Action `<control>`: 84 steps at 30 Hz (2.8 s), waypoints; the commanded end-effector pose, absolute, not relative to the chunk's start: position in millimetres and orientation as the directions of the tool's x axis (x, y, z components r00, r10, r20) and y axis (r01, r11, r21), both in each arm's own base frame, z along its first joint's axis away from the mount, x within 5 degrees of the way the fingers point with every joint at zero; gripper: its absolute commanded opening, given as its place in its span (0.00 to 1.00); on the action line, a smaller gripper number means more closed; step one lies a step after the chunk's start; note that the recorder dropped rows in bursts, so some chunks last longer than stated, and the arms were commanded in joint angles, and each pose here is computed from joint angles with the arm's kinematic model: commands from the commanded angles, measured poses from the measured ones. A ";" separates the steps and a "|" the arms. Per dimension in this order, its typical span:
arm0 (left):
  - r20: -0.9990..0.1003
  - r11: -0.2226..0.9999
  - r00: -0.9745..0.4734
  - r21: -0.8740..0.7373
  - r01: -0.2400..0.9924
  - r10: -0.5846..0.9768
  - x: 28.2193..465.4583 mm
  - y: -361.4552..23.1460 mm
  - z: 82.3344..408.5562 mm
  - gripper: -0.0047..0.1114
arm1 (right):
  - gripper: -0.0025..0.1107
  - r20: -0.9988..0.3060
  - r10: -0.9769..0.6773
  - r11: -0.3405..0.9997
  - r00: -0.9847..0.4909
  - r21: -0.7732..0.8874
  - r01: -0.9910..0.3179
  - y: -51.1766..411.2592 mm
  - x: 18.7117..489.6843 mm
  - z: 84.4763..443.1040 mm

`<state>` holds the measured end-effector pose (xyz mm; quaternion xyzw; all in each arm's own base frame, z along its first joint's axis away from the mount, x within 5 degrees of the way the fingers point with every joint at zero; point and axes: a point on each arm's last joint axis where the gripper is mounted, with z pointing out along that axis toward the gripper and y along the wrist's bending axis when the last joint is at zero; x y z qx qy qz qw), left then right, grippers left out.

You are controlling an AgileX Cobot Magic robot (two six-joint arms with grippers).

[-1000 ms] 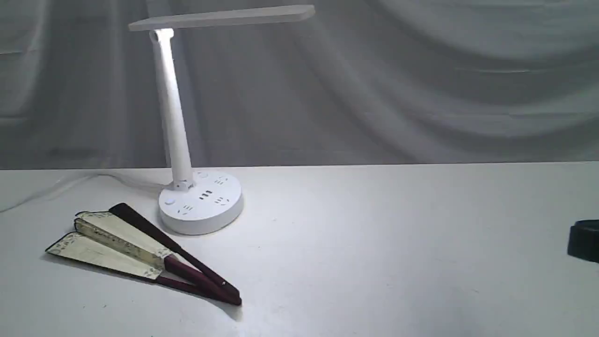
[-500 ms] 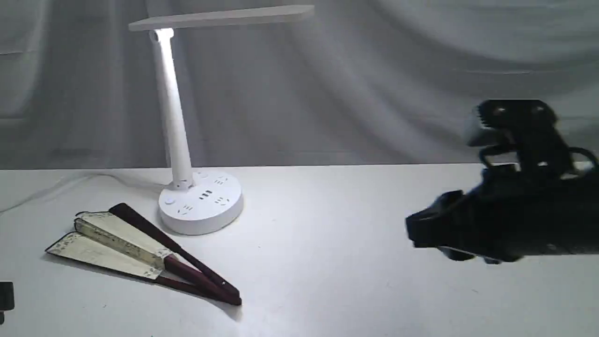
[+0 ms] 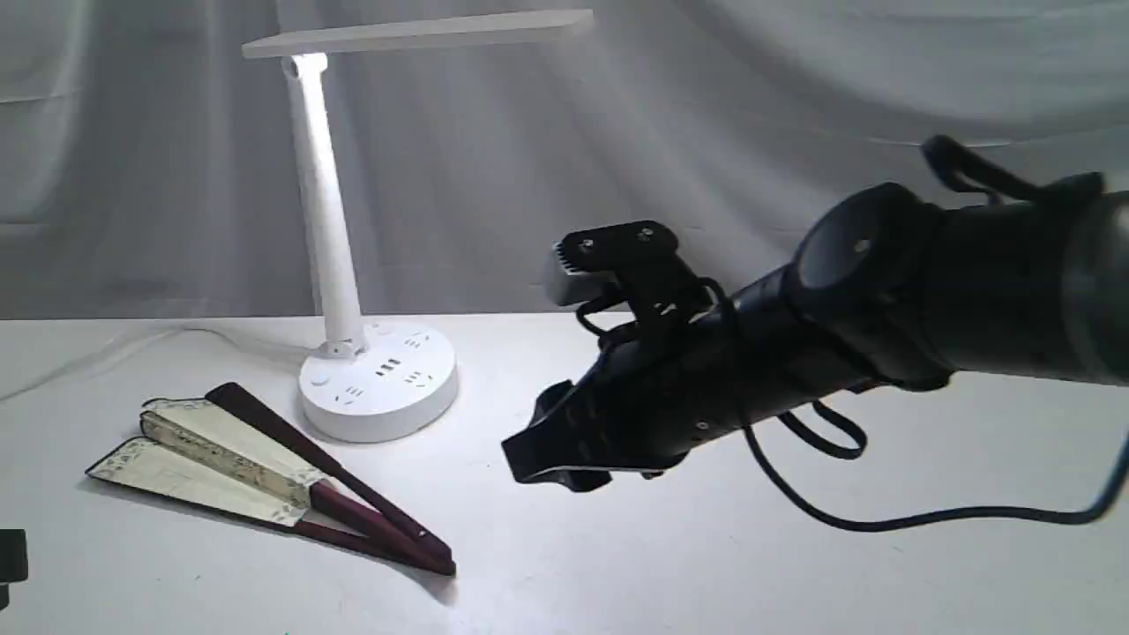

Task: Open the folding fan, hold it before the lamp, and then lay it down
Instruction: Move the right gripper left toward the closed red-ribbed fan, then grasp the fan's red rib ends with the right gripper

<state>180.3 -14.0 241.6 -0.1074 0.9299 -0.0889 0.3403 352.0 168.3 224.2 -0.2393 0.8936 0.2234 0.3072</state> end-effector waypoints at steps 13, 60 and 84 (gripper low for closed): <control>-0.617 0.959 -0.740 -0.246 -0.142 -0.268 181.6 -13.9 241.8 0.30 | 0.43 -0.673 -0.351 0.773 -0.651 0.184 -0.607 227.3 385.6 174.4; -0.613 0.959 -0.743 -0.246 -0.144 -0.269 181.2 -14.0 241.5 0.30 | 0.33 -0.706 -0.420 0.823 -0.571 -0.031 -0.568 266.4 386.0 77.4; -0.613 0.959 -0.743 -0.246 -0.144 -0.269 181.2 -14.0 241.5 0.30 | 0.19 -0.656 -0.482 0.760 -0.581 0.018 -0.650 270.8 375.9 86.5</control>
